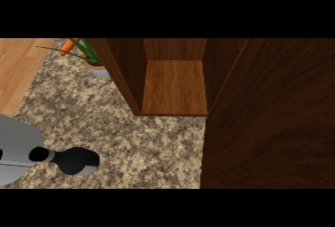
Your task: Pick up the wine, place it into the cabinet and close the cabinet
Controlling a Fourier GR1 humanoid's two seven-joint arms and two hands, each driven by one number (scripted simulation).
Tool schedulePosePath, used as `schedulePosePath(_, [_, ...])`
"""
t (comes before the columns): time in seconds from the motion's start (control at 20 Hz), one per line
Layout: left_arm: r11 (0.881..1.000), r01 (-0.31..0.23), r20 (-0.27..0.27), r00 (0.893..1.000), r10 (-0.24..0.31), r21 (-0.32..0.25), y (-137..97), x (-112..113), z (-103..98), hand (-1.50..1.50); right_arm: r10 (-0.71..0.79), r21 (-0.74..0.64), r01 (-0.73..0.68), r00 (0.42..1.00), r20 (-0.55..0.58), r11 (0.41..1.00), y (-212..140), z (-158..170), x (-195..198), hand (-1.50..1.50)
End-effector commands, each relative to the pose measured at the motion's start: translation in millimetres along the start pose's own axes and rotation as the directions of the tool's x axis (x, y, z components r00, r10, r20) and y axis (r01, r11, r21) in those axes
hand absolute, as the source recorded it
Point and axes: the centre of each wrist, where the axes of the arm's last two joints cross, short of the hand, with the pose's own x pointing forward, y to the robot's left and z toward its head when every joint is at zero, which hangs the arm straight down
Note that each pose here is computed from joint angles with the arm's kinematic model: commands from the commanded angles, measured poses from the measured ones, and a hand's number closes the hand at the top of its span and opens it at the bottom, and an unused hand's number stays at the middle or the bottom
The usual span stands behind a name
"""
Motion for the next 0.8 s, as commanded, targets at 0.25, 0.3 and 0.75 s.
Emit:
schedulePosePath(0.25, [0.984, -0.172, -0.074, 0.983, 0.169, -0.037, 31, -35, 4, -1.5, -0.015, 0.048, 0.013, 0.999, 0.028, 0.999, 2, 26, 39, -1.5])
schedulePosePath(0.3, [0.986, -0.161, -0.063, 0.985, 0.158, -0.036, 34, -23, -1, -1.5, -0.016, 0.039, 0.015, 1.0, 0.027, 0.999, 4, 22, 32, -1.5])
schedulePosePath(0.75, [0.988, -0.153, -0.06, 0.987, 0.152, -0.007, 65, -77, -2, -1.5, -0.016, 0.038, 0.014, 0.999, 0.042, 0.999, 3, 17, 41, -1.5])
